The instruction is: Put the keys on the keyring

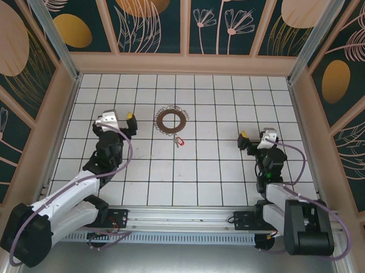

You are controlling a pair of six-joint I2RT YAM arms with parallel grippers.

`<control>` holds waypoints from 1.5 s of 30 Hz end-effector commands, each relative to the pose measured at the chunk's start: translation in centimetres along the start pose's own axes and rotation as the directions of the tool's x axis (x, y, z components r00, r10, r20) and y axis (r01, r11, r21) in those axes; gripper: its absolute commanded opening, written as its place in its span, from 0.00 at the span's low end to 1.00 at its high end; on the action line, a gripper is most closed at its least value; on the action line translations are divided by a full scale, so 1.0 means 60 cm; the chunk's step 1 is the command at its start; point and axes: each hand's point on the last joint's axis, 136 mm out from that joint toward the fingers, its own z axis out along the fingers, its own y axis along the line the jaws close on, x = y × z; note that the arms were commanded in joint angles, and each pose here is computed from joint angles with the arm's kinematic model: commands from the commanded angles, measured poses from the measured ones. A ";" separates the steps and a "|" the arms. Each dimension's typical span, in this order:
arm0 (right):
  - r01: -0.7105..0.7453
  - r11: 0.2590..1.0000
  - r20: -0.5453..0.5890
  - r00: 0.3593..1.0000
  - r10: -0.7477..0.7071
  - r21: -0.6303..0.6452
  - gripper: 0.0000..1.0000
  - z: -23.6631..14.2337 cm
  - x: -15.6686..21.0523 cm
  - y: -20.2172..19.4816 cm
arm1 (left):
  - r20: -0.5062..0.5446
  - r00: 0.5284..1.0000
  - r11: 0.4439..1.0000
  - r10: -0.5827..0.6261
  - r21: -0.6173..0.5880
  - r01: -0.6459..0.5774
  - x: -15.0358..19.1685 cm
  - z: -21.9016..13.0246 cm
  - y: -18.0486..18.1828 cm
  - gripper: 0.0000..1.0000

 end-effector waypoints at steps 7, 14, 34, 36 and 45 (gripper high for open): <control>0.002 1.000 0.155 0.988 -0.002 0.003 0.99 0.026 -0.033 -0.028 | -0.036 0.998 0.966 0.052 -0.252 -0.059 0.053 0.065 0.113 0.99; -0.024 0.999 0.120 0.993 0.020 0.035 0.99 0.049 -0.011 -0.044 | 0.057 0.994 0.978 0.097 -0.192 -0.084 0.061 0.075 0.134 0.99; -0.033 0.991 0.032 0.999 0.029 0.132 0.99 0.088 0.005 -0.066 | 0.036 0.998 0.993 0.046 -0.106 -0.042 0.115 0.101 0.152 0.99; -0.032 0.991 0.033 0.999 0.028 0.133 0.99 0.088 0.004 -0.066 | 0.036 0.998 0.993 0.046 -0.107 -0.042 0.115 0.101 0.152 0.99; -0.034 0.991 0.028 0.999 0.030 0.131 0.99 0.089 0.005 -0.066 | 0.039 0.998 0.993 0.046 -0.107 -0.041 0.114 0.100 0.152 0.99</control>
